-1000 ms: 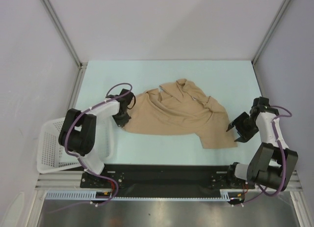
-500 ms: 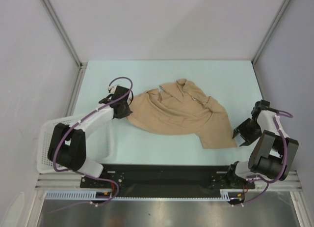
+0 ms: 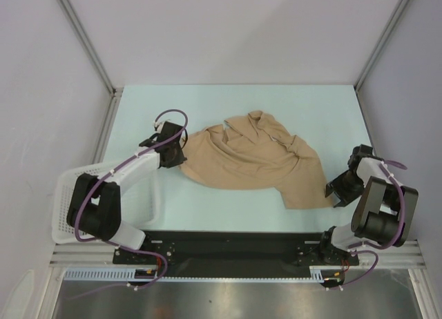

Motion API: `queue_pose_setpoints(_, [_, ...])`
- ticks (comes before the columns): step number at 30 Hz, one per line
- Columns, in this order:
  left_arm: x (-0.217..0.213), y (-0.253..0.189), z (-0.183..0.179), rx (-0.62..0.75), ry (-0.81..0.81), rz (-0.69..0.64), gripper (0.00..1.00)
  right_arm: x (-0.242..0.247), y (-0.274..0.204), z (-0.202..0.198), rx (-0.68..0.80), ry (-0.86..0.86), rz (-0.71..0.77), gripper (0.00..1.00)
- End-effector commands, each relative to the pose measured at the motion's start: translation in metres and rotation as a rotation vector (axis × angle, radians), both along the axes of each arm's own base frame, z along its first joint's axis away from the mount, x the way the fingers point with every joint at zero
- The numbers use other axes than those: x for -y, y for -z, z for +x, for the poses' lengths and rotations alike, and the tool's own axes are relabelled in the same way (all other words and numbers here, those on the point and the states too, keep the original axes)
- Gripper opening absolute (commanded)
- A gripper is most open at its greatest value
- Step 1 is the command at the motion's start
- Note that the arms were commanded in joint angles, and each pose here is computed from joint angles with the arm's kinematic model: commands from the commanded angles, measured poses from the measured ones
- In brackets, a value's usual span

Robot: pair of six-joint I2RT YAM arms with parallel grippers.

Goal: Fold and stack the t-shirts
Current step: Flatten the tshirt out

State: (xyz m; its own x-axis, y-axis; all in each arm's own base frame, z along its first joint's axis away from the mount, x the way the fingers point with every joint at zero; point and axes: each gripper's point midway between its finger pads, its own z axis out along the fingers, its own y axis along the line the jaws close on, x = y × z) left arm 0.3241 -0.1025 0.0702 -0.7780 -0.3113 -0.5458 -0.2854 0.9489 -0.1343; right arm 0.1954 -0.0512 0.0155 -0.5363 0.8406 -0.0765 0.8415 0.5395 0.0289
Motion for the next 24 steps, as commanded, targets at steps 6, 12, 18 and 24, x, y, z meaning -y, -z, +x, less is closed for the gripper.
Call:
queue_pose_setpoints(6, [0.007, -0.027, 0.008, 0.066, 0.031, -0.023, 0.0, 0.003, 0.012, 0.008, 0.025, 0.035, 0.005, 0.48])
queue_pose_setpoints(12, [0.006, -0.026, 0.007, 0.061, 0.029, -0.02, 0.0, -0.007, 0.018, 0.002, 0.012, 0.049, 0.012, 0.39])
queue_pose_setpoints(18, [0.008, -0.041, 0.011, 0.086, 0.028, -0.029, 0.0, 0.003, 0.005, 0.011, 0.042, 0.019, -0.035, 0.06])
queue_pose_setpoints(24, [0.007, -0.072, 0.017, 0.148, 0.038, -0.029, 0.0, 0.029, -0.068, 0.055, 0.225, 0.01, -0.141, 0.0])
